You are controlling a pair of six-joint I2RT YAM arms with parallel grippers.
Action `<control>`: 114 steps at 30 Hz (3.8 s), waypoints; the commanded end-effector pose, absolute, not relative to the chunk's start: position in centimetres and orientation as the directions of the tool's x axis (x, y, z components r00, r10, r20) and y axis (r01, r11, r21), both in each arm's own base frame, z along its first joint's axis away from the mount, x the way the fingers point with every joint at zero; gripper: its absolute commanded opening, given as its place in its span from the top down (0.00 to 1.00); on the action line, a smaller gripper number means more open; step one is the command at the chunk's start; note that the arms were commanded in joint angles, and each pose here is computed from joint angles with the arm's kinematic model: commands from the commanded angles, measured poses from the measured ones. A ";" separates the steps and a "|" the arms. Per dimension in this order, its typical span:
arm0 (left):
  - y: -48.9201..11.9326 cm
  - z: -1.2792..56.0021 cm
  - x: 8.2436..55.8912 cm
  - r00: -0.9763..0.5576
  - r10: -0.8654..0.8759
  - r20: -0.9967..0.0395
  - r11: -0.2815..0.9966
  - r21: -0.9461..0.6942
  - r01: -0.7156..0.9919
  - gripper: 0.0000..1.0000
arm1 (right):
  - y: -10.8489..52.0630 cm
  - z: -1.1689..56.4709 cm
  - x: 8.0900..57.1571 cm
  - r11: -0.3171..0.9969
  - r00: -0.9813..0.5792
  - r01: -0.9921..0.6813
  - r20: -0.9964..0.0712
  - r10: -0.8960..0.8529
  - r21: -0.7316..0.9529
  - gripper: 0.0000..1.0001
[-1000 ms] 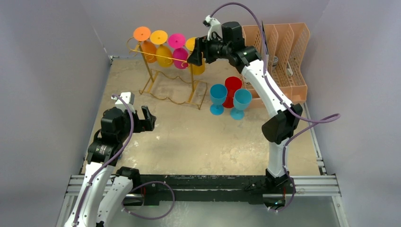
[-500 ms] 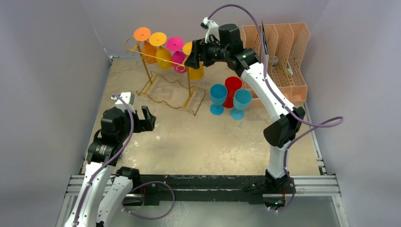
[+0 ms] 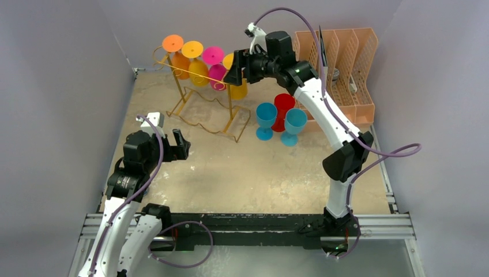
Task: Take the wine glass off the wine glass rack
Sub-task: Adjust the wine rack at the center of the board.
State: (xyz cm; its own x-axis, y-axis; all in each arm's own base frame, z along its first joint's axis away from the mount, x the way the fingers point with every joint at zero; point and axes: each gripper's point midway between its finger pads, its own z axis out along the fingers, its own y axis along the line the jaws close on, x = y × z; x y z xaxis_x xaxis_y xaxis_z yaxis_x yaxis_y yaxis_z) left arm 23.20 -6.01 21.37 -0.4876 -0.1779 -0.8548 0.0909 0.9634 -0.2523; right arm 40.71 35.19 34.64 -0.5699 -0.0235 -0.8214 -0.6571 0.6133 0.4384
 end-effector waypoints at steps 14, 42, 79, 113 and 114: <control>-6.3 23.5 23.7 -0.436 -0.191 -0.880 0.958 -0.265 0.114 0.00 | 35.5 38.1 35.6 0.572 -0.578 -0.668 -0.816 0.004 0.476 0.19; -6.2 23.6 23.4 -0.434 -0.199 -0.879 0.958 -0.269 0.104 0.00 | 37.9 37.3 31.2 0.535 -0.615 -0.661 -0.789 0.015 0.526 0.19; -5.8 23.7 23.4 -0.426 -0.201 -0.882 0.961 -0.262 0.088 0.00 | 40.2 37.0 31.0 0.585 -0.556 -0.706 -0.824 -0.109 0.399 0.18; -5.8 23.7 23.4 -0.426 -0.200 -0.882 0.962 -0.260 0.087 0.00 | 35.7 37.0 30.5 0.659 -0.560 -0.619 -0.828 0.010 0.427 0.12; -5.8 23.7 23.4 -0.426 -0.200 -0.883 0.962 -0.259 0.087 0.00 | 35.3 37.3 31.0 0.648 -0.584 -0.601 -0.811 0.045 0.468 0.14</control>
State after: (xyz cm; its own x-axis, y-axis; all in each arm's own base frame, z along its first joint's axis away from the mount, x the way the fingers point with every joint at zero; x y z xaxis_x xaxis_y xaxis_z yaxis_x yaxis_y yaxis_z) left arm 23.13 -5.66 21.71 -0.4698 -0.1815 -0.8639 0.0789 0.9661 -0.2459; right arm 29.28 36.89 34.49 -0.5809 -0.0801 -0.8100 -0.6417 0.6573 0.3952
